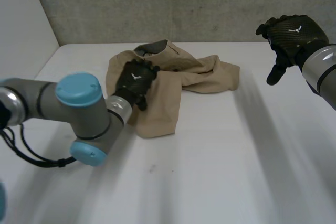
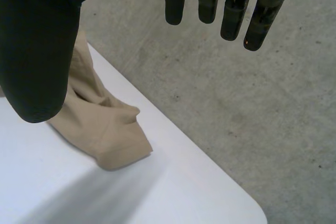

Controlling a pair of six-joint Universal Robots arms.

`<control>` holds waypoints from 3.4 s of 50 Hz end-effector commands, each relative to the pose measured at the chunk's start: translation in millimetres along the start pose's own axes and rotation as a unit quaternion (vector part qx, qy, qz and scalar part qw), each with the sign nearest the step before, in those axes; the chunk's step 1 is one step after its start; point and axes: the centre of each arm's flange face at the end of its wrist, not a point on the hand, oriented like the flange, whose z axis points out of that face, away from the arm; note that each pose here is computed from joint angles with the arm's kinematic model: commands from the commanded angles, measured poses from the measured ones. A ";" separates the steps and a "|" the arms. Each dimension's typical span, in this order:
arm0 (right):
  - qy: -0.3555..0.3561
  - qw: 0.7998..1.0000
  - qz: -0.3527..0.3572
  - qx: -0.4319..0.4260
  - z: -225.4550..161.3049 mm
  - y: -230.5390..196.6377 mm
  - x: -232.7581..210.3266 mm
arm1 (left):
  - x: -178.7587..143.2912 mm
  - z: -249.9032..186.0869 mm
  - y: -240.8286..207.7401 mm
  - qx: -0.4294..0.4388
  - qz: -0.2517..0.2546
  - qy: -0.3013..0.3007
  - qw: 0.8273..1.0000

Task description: Fold the shorts.

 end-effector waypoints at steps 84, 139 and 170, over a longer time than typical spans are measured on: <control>-0.037 0.995 0.069 -0.067 24.8 48.9 -20.5 | -27.3 -34.7 -186.9 0.282 0.041 -0.003 0.959; -0.008 0.995 -0.095 0.015 -32.5 -18.3 3.4 | -14.3 -101.4 -108.5 0.066 -0.088 -0.055 0.992; -0.171 0.982 -0.020 -0.080 -42.2 73.8 -57.9 | 10.9 -158.5 10.5 -0.207 -0.113 -0.040 0.971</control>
